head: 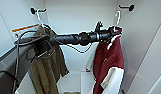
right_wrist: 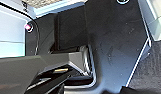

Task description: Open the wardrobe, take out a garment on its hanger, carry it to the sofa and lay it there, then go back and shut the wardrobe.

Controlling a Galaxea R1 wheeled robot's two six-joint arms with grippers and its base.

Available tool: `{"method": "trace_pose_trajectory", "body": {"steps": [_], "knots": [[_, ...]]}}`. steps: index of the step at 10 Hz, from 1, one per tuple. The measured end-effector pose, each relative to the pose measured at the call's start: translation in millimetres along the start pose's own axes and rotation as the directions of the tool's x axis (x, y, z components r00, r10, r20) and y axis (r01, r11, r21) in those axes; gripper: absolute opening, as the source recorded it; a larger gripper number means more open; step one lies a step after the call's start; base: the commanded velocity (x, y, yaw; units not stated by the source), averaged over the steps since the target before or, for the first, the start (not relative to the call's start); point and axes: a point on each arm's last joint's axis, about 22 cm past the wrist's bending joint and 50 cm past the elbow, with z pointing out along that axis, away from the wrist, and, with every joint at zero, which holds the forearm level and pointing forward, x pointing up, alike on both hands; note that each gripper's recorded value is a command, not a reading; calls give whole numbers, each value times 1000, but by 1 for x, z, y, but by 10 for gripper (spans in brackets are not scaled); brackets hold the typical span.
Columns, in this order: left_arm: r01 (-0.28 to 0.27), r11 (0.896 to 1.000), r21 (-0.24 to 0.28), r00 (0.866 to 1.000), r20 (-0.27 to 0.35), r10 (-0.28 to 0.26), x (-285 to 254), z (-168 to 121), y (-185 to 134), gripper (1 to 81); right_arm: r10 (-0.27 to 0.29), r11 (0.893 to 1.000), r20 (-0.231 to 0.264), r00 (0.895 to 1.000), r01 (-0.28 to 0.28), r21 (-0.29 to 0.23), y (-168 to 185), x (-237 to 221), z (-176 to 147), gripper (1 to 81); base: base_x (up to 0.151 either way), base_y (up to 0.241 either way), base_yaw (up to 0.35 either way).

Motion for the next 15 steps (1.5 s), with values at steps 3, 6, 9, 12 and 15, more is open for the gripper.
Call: {"method": "trace_pose_trajectory", "body": {"steps": [3, 6, 9, 12, 15], "knots": [[3, 1000, -11, 1000, 13, -3, -6, 5, 6, 10, 3, 1000, 10, 1000, -3, -2, 2, -9, -1, 811, -100, 0, 0], [12, 1000, -24, 999, 31, -11, -16, 7, 14, 10, 3, 1000, 7, 1000, -3, -2, 2, -8, -1, 811, -105, 0, 0], [13, 999, -38, 999, 50, -12, -25, 8, 20, 10, 3, 1000, 7, 1000, -3, -1, 1, -8, -1, 811, -111, 0, 0], [12, 999, -49, 998, 65, -9, -32, 9, 28, 10, 3, 1000, 7, 1000, -2, -2, 2, -8, -1, 811, -118, 0, 0], [22, 998, -55, 997, 75, -18, -39, 9, 28, 10, 3, 1000, 7, 1000, -3, -1, 1, -8, -1, 811, -119, 0, 0]]}}
